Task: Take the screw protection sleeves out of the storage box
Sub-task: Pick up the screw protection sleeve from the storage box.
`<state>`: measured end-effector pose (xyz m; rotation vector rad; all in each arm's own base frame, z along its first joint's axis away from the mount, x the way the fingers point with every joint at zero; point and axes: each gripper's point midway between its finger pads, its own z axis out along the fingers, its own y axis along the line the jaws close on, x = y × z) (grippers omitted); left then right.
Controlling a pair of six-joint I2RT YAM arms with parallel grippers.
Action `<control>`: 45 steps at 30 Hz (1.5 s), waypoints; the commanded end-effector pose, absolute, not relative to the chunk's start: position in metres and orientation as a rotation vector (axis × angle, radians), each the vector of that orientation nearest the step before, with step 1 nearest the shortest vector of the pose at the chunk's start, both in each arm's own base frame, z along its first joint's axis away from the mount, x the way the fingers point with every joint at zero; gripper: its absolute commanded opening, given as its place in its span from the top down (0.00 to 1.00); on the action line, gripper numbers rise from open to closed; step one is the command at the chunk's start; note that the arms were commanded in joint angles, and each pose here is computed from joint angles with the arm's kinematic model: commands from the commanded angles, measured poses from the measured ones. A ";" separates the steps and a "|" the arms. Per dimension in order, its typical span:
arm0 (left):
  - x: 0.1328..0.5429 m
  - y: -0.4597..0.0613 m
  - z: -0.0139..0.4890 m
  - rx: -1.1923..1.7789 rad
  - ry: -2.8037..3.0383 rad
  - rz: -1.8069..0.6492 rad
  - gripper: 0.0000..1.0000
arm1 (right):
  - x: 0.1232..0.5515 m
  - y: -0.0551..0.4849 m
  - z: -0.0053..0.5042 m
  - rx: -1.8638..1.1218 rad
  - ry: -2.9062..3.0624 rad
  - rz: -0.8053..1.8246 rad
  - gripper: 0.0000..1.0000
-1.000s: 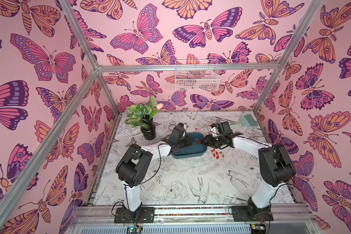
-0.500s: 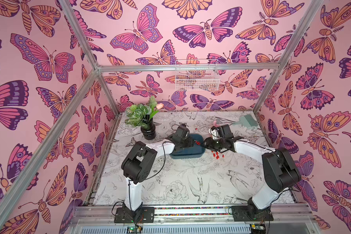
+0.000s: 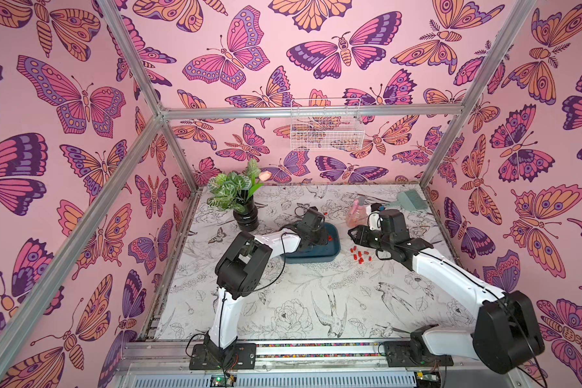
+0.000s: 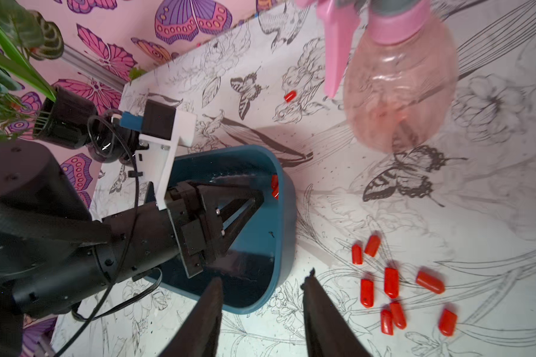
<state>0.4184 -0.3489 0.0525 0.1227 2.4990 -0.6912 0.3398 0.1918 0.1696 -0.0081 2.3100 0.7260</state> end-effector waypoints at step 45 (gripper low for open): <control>0.432 -0.354 0.004 0.023 2.624 -0.447 0.73 | 0.341 0.183 0.164 0.000 2.294 0.681 0.57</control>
